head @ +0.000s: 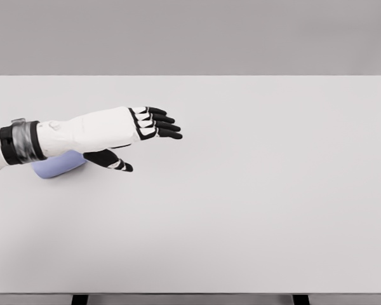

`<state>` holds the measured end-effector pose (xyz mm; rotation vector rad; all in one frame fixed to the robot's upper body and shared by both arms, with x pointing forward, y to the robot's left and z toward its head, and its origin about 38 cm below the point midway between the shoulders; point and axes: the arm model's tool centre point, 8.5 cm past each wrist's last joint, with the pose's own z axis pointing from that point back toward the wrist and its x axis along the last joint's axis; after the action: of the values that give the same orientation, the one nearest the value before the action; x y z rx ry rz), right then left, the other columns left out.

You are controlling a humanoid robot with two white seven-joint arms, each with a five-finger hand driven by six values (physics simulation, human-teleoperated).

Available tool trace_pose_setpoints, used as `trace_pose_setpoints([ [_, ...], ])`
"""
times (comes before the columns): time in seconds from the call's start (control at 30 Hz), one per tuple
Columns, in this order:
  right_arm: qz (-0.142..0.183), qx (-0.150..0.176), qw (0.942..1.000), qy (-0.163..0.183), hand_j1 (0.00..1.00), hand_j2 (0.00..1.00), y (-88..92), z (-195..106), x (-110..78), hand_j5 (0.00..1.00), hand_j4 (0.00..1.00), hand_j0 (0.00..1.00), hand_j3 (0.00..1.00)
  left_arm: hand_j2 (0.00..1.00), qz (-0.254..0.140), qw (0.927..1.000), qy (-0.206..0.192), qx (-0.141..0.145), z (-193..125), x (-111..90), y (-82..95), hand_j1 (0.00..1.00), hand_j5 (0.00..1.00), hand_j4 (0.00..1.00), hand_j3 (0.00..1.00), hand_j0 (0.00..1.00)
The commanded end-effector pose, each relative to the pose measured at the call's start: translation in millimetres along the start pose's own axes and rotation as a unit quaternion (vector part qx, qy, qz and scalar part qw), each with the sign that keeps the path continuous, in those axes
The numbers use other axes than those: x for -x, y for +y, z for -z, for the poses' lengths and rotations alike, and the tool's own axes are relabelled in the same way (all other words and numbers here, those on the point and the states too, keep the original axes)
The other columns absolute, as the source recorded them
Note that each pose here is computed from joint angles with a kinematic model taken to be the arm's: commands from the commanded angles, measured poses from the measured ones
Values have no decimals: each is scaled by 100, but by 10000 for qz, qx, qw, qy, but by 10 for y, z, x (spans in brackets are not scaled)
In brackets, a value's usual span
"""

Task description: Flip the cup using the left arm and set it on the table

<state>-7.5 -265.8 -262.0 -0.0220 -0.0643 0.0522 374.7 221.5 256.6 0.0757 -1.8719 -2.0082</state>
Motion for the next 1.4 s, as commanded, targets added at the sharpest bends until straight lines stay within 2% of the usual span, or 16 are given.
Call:
trace_pose_setpoints([
  [0.0, -1, -2, 10000, 3, 100, 100, 0, 0, 1, 100, 100, 100, 100, 100, -27, 10000, -18, -23, 7, -6, 5, 100, 100, 100, 100, 100],
  [0.27, -2, -1, 10000, -13, 100, 100, -1, 1, -14, 100, 100, 100, 100, 100, 336, 9993, 187, 23, -167, 56, 239, 100, 100, 100, 100, 100],
  [0.33, -2, -2, 10000, -5, 100, 100, 0, 1, -8, 100, 100, 100, 100, 100, 560, 9963, 634, -176, -411, 161, 522, 100, 100, 100, 100, 100],
  [0.43, -2, -2, 10000, -5, 100, 100, 0, 1, -8, 100, 100, 100, 100, 100, 817, 9819, 1600, 595, -1091, 304, 679, 100, 100, 100, 100, 100],
  [0.57, -2, -2, 10000, -5, 100, 100, 0, 1, -8, 100, 100, 100, 100, 100, 1038, 9726, 1739, 1142, -1392, 197, 760, 100, 100, 100, 100, 100],
  [0.6, -2, -2, 10000, -5, 100, 100, 0, 1, -8, 100, 100, 100, 100, 100, 331, 9871, 1373, 758, -1353, 144, 717, 100, 100, 100, 100, 100],
  [0.63, -2, 7, 10000, -13, 100, 100, -2, 1, -14, 100, 100, 100, 100, 100, -146, 9885, 1380, 599, -1376, 141, 706, 100, 100, 100, 100, 100],
  [0.7, -2, -2, 10000, -5, 100, 100, 0, 1, -8, 100, 100, 100, 100, 100, -1129, 9647, 2376, 123, -1474, 281, 921, 100, 100, 100, 100, 100],
  [0.77, -2, -1, 10000, -13, 100, 100, -1, 1, -14, 100, 100, 100, 100, 100, -2662, 9077, 3210, -472, -1604, 432, 1107, 100, 100, 100, 100, 100],
  [0.8, -2, 6, 10000, -5, 100, 100, -1, 1, -8, 100, 100, 100, 100, 100, -3083, 8912, 3270, -610, -1634, 448, 1131, 100, 100, 100, 100, 100],
  [0.93, -2, 7, 10000, -13, 100, 100, -2, 1, -14, 100, 100, 100, 100, 100, -3640, 8745, 3197, -244, -1458, 504, 719, 100, 100, 100, 100, 100],
  [1.0, -2, -1, 10000, -13, 100, 100, -1, 1, -14, 100, 100, 100, 100, 100, -3994, 8606, 3121, -497, -1272, 577, 502, 100, 100, 100, 100, 100],
  [1.07, -2, -1, 10000, -13, 100, 100, -1, 1, -14, 100, 100, 100, 100, 100, -3975, 8381, 3564, -1119, -1207, 707, 404, 100, 100, 100, 100, 100],
  [1.13, -2, -2, 10000, -5, 100, 100, 0, 1, -8, 100, 100, 100, 100, 100, -3913, 7956, 4260, -1800, -1197, 848, 150, 100, 100, 100, 100, 100],
  [1.2, -2, -1, 10000, -13, 100, 100, -1, 1, -14, 100, 100, 100, 100, 100, -3924, 7870, 4411, -1794, -1241, 848, -20, 100, 100, 100, 100, 100],
  [1.37, -2, -2, 10000, -5, 100, 100, 0, 1, -8, 100, 100, 100, 100, 100, -3672, 7939, 4583, -1576, -1248, 850, -105, 100, 100, 100, 100, 100],
])
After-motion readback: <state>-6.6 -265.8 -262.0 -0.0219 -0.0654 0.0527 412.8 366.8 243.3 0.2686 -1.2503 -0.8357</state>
